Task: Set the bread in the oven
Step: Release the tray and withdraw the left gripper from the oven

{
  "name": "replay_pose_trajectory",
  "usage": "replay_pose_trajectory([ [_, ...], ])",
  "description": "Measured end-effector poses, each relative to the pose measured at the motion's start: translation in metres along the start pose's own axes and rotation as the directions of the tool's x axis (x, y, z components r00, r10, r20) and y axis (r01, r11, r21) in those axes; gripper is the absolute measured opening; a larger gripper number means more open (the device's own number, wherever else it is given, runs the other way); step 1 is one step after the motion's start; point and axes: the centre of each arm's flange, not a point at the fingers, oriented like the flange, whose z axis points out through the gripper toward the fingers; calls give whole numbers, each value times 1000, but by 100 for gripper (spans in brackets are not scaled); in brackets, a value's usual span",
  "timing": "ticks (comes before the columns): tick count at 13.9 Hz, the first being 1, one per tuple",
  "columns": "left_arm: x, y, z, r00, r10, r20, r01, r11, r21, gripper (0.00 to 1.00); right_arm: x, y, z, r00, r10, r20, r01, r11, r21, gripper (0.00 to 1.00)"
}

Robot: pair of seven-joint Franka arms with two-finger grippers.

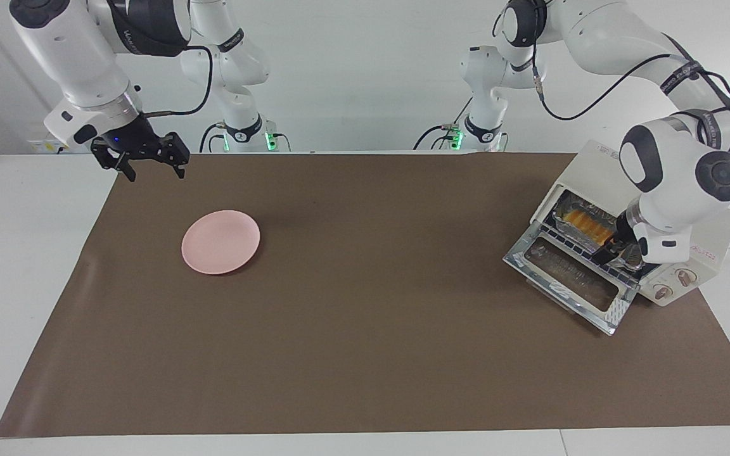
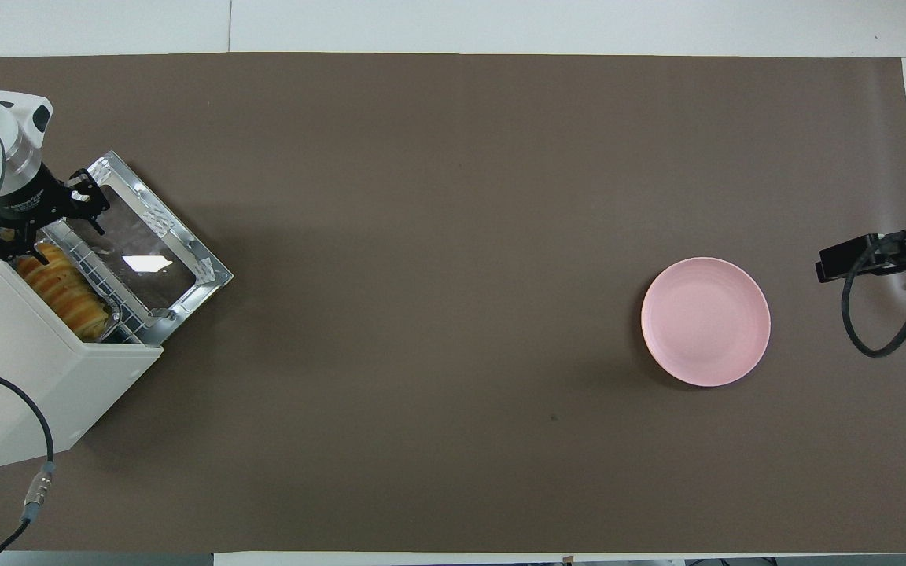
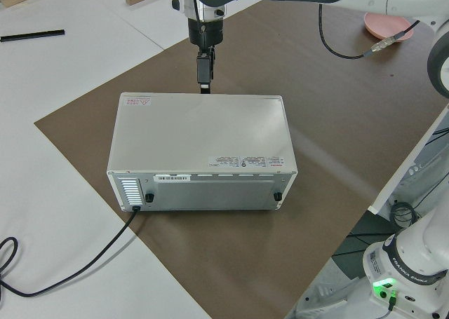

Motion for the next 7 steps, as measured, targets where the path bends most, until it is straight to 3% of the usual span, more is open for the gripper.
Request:
replay_pose_trajectory([
  [4,-30,-43,-52,981,190,34,-189,981,-32,100,0,0,0,1000,0,0,0,1000,0,100],
  [7,-58,-95,-85,937,341,78,-335,939,-78,100,0,0,0,1000,0,0,0,1000,0,100],
])
